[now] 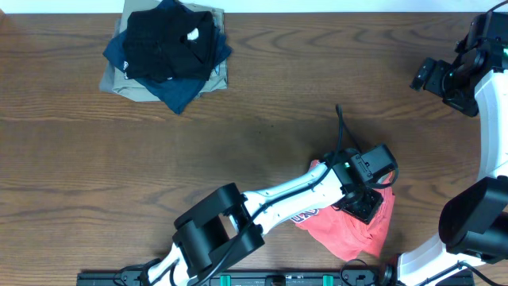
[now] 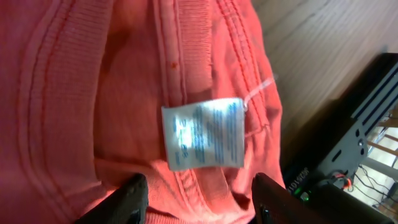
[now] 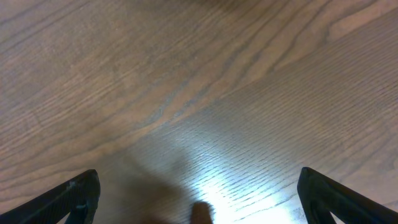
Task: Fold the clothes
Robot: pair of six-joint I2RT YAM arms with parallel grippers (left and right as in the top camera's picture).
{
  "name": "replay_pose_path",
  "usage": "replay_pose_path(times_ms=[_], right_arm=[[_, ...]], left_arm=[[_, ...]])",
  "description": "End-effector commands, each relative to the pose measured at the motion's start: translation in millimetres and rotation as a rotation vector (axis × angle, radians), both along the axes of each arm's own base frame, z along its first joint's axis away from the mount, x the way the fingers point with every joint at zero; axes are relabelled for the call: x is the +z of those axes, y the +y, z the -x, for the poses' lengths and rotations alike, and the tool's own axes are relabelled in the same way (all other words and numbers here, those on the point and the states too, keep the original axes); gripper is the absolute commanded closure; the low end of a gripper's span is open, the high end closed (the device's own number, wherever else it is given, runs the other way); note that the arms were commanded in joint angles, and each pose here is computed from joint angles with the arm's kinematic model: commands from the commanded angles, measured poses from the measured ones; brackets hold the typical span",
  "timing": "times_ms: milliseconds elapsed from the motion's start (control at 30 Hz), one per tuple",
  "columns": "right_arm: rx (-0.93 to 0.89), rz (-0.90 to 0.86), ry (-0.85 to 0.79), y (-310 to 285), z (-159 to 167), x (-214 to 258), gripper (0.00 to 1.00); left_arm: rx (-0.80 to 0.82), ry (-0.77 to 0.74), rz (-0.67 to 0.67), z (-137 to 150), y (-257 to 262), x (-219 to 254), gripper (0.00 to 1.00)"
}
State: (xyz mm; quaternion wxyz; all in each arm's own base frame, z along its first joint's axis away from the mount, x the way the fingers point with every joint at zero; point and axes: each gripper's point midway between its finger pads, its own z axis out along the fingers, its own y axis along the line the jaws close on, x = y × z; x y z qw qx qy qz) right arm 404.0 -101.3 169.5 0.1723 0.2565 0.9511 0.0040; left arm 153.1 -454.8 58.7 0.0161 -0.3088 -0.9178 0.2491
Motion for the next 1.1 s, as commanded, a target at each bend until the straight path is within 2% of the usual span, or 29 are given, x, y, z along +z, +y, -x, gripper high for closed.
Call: replay_pose_path(times_ms=[0,233,400,500,633,667,900,933,967,1000,1067], right_arm=[[0.0,0.01,0.002,-2.1,-0.1,0.2,0.01],[0.0,0.01,0.002,-2.2,-0.2,0.3,0.01],[0.0,0.01,0.002,-2.0,-0.2,0.2,0.01],[0.0,0.01,0.002,-2.4,-0.1,0.2,0.01],[-0.001,0.01,0.002,-2.5,0.0,0.2,0.01],[-0.001,0.01,0.002,-2.5,0.0,0.2,0.01],[0.0,0.01,0.002,-2.2,-0.1,0.2,0.01],[0.0,0.01,0.002,-2.2,-0.1,0.2,0.01],[0.0,0.01,0.002,-2.2,-0.1,0.2,0.01],[0.0,0.01,0.002,-2.1,-0.1,0.2,0.01],[0.0,0.01,0.002,-2.2,-0.1,0.2,0.01]], left_arm=[[-0.023,0.01,0.009,3.9,-4.7,-7.6,0.45],[-0.021,0.001,0.032,3.2,-12.0,-8.3,0.47],[-0.022,0.0,0.031,3.1,-11.9,-8.6,0.66],[-0.021,0.001,0.031,3.1,-11.9,-8.6,0.73],[-0.022,0.0,0.031,3.1,-11.9,-8.6,0.92],[-0.022,0.0,0.031,3.1,-11.9,-8.6,0.94],[-0.02,-0.003,0.029,2.3,-11.6,-8.8,0.94],[-0.015,-0.006,0.015,1.4,-8.7,-10.2,0.91],[-0.01,-0.007,-0.002,0.7,-5.1,-11.9,0.79],[-0.006,-0.003,-0.02,1.0,-1.3,-13.5,0.73],[0.0,0.01,-0.058,3.5,7.0,-16.9,0.7]])
